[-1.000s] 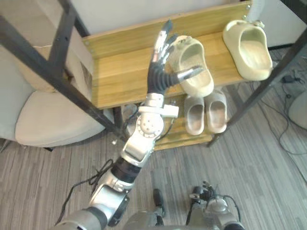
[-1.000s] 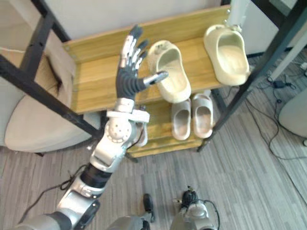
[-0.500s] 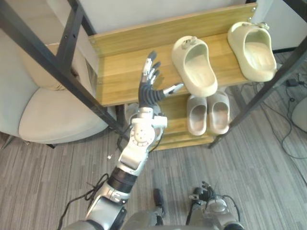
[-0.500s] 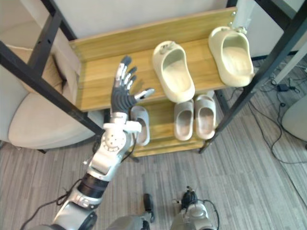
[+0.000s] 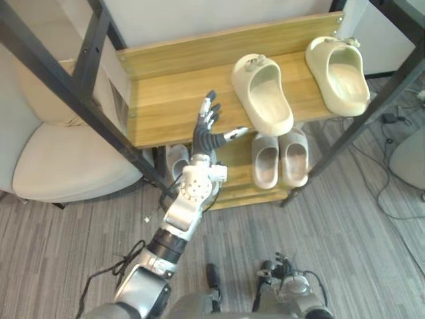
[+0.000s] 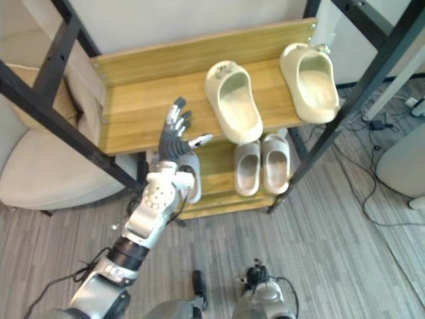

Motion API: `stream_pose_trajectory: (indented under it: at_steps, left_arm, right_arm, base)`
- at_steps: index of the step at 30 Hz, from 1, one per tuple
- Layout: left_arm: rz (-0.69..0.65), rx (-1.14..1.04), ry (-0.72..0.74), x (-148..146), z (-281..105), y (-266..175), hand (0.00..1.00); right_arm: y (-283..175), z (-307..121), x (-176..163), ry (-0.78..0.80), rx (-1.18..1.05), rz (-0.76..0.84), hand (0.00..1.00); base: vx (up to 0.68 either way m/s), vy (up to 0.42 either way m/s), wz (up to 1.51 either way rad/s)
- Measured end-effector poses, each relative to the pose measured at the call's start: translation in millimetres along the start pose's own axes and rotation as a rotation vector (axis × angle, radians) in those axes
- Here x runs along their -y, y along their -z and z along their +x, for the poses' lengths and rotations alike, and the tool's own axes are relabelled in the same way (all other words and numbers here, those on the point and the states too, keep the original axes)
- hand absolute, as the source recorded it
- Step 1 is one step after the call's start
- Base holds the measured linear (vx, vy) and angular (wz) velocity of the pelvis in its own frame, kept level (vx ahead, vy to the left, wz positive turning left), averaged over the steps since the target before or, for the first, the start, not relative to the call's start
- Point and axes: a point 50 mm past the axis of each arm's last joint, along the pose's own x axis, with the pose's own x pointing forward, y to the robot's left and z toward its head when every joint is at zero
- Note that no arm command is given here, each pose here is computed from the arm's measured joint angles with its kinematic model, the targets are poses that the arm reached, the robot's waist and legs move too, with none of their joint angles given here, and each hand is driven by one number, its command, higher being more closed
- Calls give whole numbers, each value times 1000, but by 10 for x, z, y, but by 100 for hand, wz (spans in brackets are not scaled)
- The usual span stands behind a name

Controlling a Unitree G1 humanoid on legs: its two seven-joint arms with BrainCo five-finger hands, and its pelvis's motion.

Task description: Organize the slippers on the shoe rack

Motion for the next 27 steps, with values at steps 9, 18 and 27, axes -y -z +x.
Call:
stream_pose_trajectory:
  at_steps: [9,18,27]
  left_arm:
    - [33,48,35,111,280,-172,0]
    - [24,39,28,102,336,-185,0]
    - [31,33,36,133,378,-191,0]
  right_arm:
    - [-52,13,20,13,15,10,0]
    - [-63,12,13,20,20,26,0]
    - [-78,11,6,24,31,38,0]
  base:
    - [96,-8,-11]
    - [22,-2,-8]
    - [11,-1,0]
